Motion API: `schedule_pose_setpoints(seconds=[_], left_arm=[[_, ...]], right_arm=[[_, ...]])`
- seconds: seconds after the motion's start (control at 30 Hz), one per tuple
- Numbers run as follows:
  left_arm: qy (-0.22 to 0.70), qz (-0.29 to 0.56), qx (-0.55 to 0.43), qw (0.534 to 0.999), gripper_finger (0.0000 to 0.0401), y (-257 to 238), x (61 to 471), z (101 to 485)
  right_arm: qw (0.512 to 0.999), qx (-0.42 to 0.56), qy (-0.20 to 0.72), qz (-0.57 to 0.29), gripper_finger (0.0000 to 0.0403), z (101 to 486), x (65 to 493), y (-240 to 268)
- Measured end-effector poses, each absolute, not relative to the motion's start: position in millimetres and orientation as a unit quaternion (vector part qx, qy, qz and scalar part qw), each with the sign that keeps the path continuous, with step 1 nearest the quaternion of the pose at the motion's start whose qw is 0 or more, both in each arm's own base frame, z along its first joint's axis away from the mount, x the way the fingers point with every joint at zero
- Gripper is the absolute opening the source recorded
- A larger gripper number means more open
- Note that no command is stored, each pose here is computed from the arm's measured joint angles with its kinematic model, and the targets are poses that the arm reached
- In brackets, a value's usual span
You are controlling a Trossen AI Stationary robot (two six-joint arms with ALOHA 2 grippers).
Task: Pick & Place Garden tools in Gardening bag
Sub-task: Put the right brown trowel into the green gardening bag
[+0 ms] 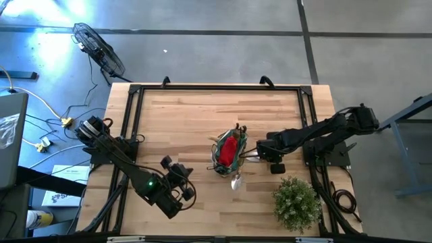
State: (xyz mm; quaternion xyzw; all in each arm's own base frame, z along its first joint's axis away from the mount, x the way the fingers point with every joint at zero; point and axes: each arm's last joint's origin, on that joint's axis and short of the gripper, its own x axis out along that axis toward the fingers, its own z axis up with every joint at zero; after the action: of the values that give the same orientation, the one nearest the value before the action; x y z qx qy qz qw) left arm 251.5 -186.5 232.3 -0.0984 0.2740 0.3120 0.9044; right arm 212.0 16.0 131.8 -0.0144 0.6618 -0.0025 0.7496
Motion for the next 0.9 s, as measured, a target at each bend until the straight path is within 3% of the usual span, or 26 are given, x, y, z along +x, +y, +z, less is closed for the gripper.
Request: schedule_pose_setpoints(seconds=[0.57, 0.9], left_arm=[[0.272, 0.311, -0.100, 0.905, 0.0000, -186.8, 251.9, 232.6], [0.265, 0.313, -0.100, 0.907, 0.0000, -186.9, 252.3, 233.1]], right_arm=[[0.846, 0.030, 0.532, -0.017, 0.0050, 199.1, 182.4, 22.5], [0.890, 0.028, 0.454, 0.023, 0.0050, 227.6, 172.4, 34.0]])
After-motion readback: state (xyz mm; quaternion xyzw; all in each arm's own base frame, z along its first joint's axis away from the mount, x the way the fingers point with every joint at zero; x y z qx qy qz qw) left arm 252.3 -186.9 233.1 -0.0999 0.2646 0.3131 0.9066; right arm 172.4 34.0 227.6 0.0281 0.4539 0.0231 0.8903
